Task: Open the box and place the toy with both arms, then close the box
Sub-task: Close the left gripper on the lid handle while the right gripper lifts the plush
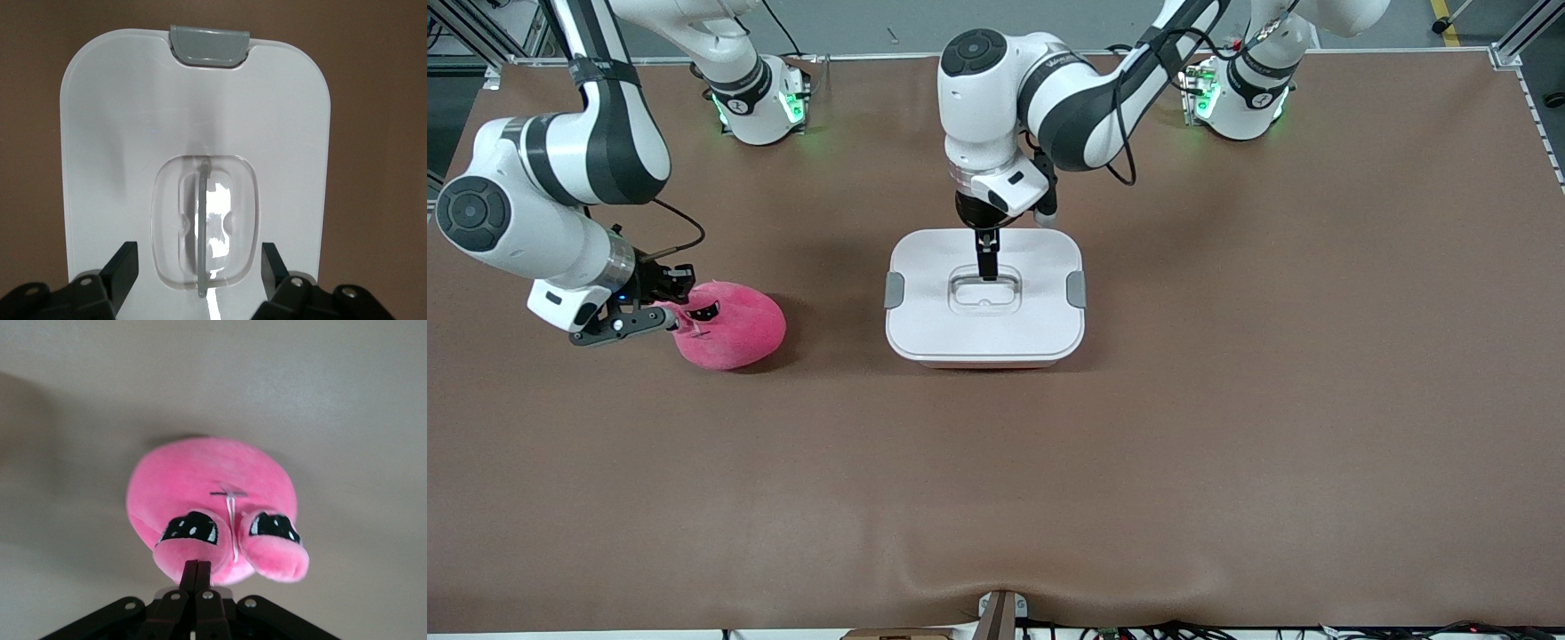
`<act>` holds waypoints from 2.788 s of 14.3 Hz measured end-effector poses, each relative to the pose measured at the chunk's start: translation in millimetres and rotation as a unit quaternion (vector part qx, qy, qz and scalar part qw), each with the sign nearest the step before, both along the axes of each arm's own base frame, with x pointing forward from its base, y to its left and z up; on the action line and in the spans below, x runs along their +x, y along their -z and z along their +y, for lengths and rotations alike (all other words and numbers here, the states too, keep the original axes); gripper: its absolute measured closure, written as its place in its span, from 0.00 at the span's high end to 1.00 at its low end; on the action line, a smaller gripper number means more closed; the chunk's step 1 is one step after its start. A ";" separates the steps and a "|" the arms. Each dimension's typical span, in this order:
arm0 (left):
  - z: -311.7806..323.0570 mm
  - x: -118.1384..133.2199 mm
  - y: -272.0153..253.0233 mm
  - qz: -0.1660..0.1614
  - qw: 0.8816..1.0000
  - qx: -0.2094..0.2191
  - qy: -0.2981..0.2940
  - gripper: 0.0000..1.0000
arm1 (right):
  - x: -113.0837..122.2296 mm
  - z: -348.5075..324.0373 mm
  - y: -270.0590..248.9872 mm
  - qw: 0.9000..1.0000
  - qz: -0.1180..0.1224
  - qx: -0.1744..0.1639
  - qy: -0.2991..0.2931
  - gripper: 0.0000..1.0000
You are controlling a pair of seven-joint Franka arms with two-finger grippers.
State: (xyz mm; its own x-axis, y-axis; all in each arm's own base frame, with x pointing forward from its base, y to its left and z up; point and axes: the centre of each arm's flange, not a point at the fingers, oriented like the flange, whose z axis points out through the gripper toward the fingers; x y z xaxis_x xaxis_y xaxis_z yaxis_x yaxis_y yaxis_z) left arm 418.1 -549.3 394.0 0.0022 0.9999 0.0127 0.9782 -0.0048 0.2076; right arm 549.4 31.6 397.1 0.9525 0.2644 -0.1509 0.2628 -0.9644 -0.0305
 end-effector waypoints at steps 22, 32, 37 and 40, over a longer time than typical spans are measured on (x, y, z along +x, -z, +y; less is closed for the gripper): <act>-13.3 4.5 42.2 -0.004 1.000 -0.016 0.011 0.67 | 14.7 26.0 -74.9 0.979 -0.018 0.026 -0.201 0.01; -11.8 9.9 47.9 -0.004 1.000 -0.018 0.008 0.40 | 15.3 30.8 -76.0 0.965 -0.021 0.032 -0.258 0.01; -10.2 13.2 46.4 -0.005 1.000 -0.019 0.005 0.08 | 15.3 30.8 -76.0 0.965 -0.021 0.033 -0.260 0.01; -9.6 15.1 45.1 -0.007 1.000 -0.021 0.003 0.07 | 14.8 35.9 -76.1 0.963 -0.021 0.033 -0.266 0.01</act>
